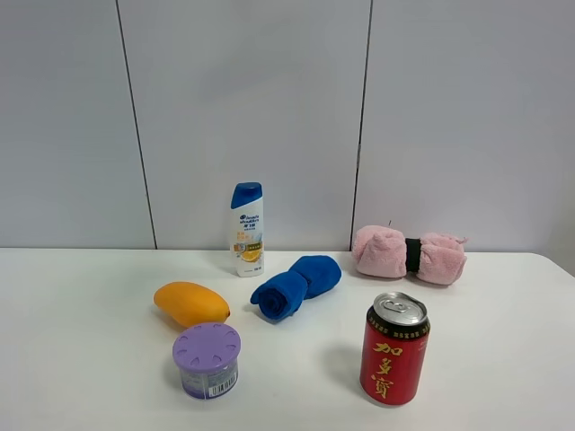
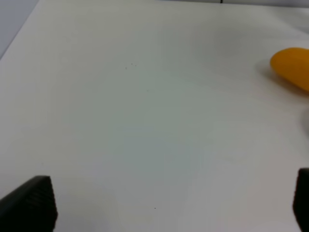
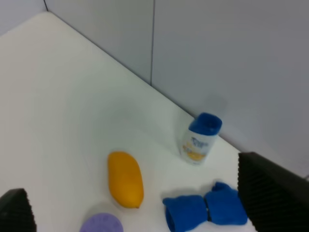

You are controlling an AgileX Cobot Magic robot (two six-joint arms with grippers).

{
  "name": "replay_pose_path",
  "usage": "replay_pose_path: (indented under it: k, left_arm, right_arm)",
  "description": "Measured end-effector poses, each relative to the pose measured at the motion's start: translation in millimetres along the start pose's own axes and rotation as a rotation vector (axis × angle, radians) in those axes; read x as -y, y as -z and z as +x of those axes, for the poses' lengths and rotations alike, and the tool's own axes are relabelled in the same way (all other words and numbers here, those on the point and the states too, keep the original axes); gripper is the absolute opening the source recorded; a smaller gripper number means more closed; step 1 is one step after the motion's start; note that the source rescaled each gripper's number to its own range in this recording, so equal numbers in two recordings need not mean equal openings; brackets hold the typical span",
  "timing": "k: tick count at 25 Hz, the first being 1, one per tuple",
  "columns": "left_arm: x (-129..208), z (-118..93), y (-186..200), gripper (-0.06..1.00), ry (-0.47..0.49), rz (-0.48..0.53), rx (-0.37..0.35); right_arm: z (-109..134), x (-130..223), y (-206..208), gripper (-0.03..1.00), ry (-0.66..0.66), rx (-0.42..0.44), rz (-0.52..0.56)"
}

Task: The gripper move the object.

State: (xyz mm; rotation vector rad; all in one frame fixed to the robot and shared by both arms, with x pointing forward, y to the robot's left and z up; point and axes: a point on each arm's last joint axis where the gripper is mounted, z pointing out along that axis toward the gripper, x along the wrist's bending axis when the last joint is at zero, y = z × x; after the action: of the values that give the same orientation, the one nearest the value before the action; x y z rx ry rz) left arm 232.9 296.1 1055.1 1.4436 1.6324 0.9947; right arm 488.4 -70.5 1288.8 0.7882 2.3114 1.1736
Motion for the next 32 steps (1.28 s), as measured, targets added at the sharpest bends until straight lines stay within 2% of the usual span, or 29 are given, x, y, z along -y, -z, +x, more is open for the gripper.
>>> replay_pose_path:
  k: [8, 24, 32]
  left_arm:
    - [0, 0, 0, 1.00, 0.000, 0.000, 0.000]
    - [0, 0, 0, 1.00, 0.000, 0.000, 0.000]
    - [0, 0, 0, 1.00, 0.000, 0.000, 0.000]
  right_arm:
    - [-19, 2, 5, 0.55, -0.019, 0.211, 0.021]
    - [-21, 5, 30, 0.55, -0.034, 0.248, -0.002]
    - [-22, 53, 43, 0.55, -0.095, 0.313, 0.136]
